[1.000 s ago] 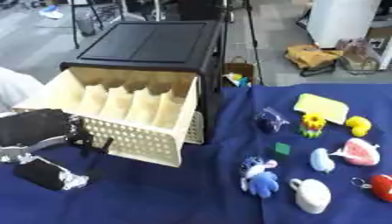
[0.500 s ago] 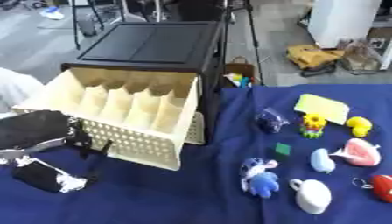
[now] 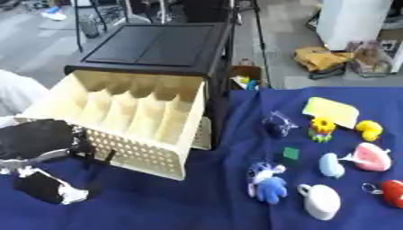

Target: Pick up objects from table and place into drawer.

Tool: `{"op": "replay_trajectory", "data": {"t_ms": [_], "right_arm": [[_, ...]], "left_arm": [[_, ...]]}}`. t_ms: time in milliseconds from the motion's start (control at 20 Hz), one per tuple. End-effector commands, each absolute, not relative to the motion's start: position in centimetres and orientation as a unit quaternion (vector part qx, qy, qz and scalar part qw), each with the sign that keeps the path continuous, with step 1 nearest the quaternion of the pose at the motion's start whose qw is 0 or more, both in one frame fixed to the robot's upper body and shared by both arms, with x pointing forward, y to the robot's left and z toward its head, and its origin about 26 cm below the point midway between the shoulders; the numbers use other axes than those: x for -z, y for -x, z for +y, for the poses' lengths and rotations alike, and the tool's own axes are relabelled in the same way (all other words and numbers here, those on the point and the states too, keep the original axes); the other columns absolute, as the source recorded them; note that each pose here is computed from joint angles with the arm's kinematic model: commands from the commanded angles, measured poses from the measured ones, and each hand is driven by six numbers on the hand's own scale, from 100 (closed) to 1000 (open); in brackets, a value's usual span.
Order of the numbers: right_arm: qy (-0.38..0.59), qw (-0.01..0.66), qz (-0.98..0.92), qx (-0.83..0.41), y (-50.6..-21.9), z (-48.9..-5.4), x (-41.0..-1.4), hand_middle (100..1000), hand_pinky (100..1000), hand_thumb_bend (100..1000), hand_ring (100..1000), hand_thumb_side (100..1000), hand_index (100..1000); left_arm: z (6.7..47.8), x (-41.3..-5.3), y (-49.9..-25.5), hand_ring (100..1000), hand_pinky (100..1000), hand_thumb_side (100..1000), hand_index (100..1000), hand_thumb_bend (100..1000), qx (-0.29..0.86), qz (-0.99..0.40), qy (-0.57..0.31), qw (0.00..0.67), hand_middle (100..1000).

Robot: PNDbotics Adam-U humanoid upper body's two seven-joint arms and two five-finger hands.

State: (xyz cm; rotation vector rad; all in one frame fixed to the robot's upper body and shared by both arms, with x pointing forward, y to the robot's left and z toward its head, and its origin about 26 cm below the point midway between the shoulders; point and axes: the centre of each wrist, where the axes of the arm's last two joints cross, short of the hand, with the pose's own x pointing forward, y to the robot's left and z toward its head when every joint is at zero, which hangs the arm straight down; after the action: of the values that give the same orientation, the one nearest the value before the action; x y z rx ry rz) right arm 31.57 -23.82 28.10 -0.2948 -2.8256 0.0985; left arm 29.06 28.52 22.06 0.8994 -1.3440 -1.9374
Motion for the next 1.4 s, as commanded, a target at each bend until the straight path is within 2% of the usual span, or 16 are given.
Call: {"op": "replay_trajectory", "data": {"t_ms": [50,850,1400], "right_arm": [[0.103,0.135,-0.985,-0.036,-31.2,-24.0,-28.9,682,743,238,819,963,725],[0.105,0.135,-0.985,-0.035,-31.2,-24.1,-28.9,681,743,238,819,968,725],[0.103,0.136,-0.985,-0.034,-31.2,-24.1,-28.8,679,743,231,818,966,724]], "left_arm": [[28.3,-22.0,-28.6,131,100,713,433,386,0.742,-0.504,-0.329,0.294,153],[29.8,-22.6,-28.5,124,100,727,431,388,0.698,-0.538,-0.351,0.316,148],[28.9,-21.9,-28.5,129,100,726,434,375,0.734,-0.525,-0.342,0.264,155]]}}
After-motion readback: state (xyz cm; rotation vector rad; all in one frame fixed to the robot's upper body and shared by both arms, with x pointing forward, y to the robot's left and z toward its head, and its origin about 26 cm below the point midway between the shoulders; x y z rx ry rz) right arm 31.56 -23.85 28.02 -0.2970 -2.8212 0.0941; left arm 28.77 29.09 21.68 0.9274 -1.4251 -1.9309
